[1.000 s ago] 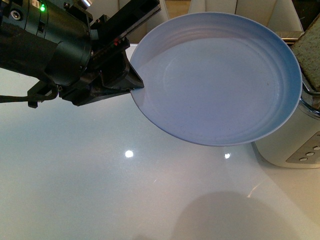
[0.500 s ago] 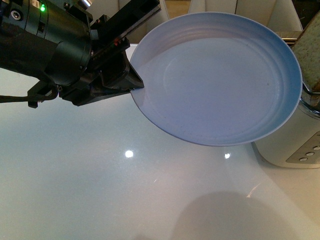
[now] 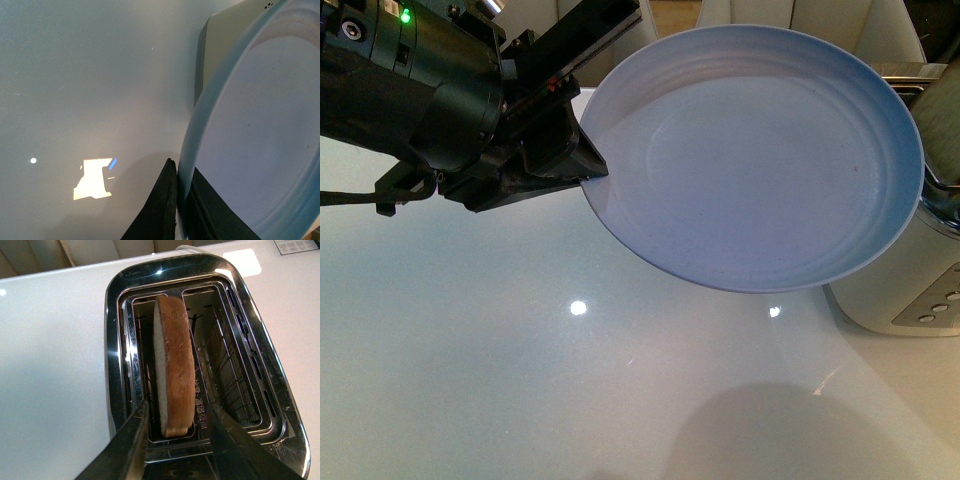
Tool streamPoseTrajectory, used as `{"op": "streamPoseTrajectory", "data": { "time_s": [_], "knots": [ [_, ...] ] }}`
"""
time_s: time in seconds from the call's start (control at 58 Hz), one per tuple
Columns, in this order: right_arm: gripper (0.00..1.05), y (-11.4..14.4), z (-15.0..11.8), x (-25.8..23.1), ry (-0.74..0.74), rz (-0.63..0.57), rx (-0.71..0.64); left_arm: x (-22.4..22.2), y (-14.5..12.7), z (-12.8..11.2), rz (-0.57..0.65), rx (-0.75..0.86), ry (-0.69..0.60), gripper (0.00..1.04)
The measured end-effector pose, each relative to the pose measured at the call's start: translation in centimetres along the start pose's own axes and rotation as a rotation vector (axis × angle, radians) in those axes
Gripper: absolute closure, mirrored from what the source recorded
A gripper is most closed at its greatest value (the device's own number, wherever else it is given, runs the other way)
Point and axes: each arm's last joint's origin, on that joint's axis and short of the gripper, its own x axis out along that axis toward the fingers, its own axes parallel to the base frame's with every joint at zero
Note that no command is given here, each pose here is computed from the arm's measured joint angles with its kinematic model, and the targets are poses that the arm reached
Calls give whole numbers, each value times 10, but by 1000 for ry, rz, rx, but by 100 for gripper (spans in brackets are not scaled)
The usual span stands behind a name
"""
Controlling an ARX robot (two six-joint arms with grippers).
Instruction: Left arm holds plate, right arm toasts bread
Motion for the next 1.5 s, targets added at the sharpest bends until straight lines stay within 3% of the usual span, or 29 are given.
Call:
{"op": "streamPoseTrajectory", "data": {
  "time_s": [0.328, 0.586, 0.69, 0.759, 1.0, 1.086, 1.5],
  "knots": [
    [8, -11, 2, -20, -51, 15, 30, 0, 0, 0, 0, 0, 0, 102],
    [9, -28, -1, -72, -163, 20, 42, 0, 0, 0, 0, 0, 0, 102],
    [29, -34, -17, -106, -458, 147, -47, 0, 0, 0, 0, 0, 0, 102],
    [45, -38, -33, -122, -522, 151, -73, 0, 0, 0, 0, 0, 0, 102],
    [83, -42, -55, -127, -522, 143, -92, 0, 0, 0, -1, 0, -1, 102],
    [103, -43, -61, -130, -531, 141, -100, 0, 0, 0, -2, 1, 0, 102],
    [103, -46, -78, -136, -531, 141, -99, 0, 0, 0, -1, 1, -1, 102]
  ]
}}
